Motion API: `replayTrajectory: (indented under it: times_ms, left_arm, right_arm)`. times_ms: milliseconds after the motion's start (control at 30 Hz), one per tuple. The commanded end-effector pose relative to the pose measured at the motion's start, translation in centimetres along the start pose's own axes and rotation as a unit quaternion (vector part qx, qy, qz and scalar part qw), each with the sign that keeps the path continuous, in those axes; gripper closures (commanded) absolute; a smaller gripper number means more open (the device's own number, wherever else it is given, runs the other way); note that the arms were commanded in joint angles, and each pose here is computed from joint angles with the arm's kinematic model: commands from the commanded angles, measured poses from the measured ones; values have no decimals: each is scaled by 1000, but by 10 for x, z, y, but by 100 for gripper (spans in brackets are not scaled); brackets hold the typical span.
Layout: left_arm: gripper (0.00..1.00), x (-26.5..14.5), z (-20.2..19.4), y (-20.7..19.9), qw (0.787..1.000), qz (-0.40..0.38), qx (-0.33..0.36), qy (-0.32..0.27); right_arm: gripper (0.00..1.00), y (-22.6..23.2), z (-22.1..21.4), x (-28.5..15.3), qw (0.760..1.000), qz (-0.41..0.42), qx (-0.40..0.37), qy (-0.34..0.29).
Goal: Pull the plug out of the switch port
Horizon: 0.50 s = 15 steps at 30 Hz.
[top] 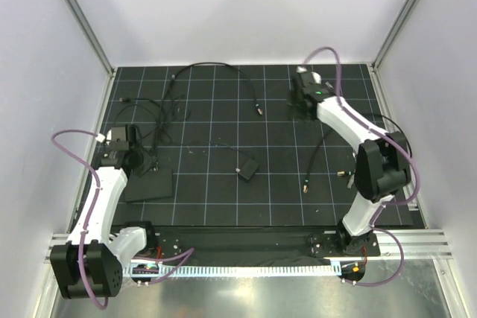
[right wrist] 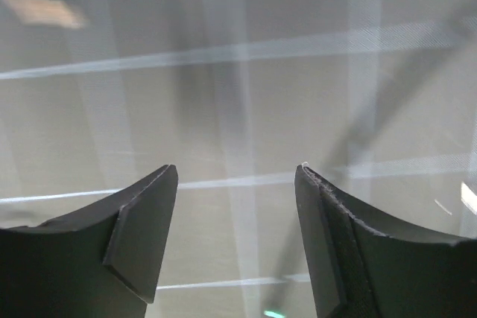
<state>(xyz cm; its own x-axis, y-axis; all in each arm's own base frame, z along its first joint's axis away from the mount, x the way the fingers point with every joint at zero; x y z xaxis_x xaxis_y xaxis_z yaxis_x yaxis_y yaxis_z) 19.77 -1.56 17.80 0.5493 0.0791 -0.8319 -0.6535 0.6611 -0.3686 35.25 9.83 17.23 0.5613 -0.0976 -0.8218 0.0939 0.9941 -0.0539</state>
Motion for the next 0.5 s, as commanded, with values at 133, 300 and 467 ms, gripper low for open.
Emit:
replayTrajectory:
  times_ms: [133,300,467]
  left_arm:
    - [65,-3,16,38,983,163,-72,-46]
    - [65,1,9,46,977,184,-99,-36]
    - [66,9,2,56,968,226,-111,-23]
  right_arm:
    - [25,177,27,-67,963,232,-112,-82]
    - [29,287,0,-78,896,417,-148,-31]
    - [33,368,-26,-96,805,571,-159,12]
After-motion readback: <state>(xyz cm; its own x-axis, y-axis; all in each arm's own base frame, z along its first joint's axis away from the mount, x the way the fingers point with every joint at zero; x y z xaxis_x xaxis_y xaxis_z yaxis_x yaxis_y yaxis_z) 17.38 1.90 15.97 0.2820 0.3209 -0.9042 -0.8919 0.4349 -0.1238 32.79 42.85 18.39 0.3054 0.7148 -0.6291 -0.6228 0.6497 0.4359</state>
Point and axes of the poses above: each gripper's point midway between its finger pads, its own x axis out along the fingers, its own y axis along the line the jaws close on, z = x × y, the point moved 8 cm from there along -x, back along the fingers, and after that the axes turned 4 degrees about -x, right-handed, at the moved point
